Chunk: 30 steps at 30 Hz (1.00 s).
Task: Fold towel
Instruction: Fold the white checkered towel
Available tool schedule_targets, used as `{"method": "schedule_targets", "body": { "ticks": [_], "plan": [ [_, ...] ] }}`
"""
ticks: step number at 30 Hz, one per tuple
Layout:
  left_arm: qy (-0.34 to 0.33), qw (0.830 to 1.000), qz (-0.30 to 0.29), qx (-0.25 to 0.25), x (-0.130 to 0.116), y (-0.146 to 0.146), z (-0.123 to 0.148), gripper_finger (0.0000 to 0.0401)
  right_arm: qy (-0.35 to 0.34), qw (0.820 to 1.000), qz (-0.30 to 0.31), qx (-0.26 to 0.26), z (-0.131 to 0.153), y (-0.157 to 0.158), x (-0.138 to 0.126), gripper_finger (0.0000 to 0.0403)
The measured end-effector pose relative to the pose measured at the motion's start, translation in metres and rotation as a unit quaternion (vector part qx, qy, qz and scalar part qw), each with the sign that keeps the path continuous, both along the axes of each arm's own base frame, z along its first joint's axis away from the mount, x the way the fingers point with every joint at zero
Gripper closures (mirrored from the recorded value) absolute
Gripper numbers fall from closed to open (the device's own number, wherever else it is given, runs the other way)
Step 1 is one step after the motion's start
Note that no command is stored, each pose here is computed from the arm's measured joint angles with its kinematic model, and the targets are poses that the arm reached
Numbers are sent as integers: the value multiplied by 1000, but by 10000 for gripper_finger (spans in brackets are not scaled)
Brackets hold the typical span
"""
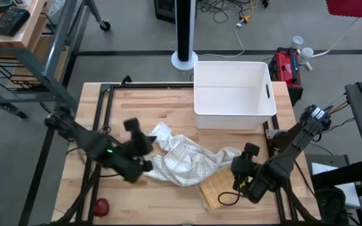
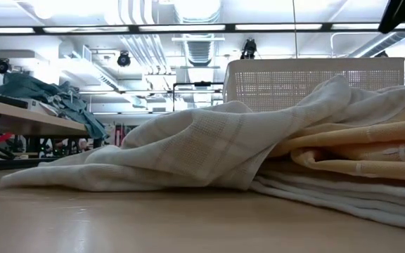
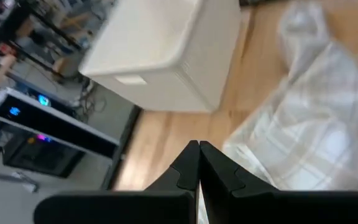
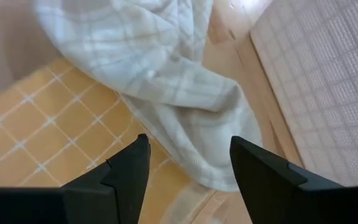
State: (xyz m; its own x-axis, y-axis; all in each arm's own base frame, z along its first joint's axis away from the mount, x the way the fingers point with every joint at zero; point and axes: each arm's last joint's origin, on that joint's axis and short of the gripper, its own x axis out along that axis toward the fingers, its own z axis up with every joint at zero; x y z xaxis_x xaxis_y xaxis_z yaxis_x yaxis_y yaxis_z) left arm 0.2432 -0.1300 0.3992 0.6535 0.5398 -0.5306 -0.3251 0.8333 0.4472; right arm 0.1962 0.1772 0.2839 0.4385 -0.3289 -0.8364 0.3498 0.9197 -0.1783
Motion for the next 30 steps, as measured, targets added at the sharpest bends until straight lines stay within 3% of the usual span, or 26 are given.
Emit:
{"method": "schedule_targets", "body": {
  "ticks": [4,8,10,13,15,20,25,28,30],
  "plan": [
    [10,1000,-13,-7,23,-6,-59,397,-22,1000,6,2,1,7,-4,185],
    [-26,995,-71,-63,48,-5,-112,376,-47,999,8,2,2,14,-9,186],
    [-70,983,-121,-119,63,-1,-134,360,-57,998,6,4,2,16,-11,187],
    [-125,949,-204,-203,78,5,-165,333,-72,997,4,10,3,19,-12,185],
    [-137,937,-227,-229,85,10,-182,315,-79,997,4,16,3,22,-13,183],
    [-45,953,-167,-247,89,23,-231,281,-91,995,8,30,3,26,-12,181],
    [28,959,-108,-262,92,29,-272,267,-95,995,9,27,4,26,-11,186],
    [57,958,33,-278,85,43,-287,276,-104,994,2,27,4,25,-11,188],
    [84,956,120,-253,72,51,-291,291,-105,994,-6,33,4,26,-11,188]
  ]
}}
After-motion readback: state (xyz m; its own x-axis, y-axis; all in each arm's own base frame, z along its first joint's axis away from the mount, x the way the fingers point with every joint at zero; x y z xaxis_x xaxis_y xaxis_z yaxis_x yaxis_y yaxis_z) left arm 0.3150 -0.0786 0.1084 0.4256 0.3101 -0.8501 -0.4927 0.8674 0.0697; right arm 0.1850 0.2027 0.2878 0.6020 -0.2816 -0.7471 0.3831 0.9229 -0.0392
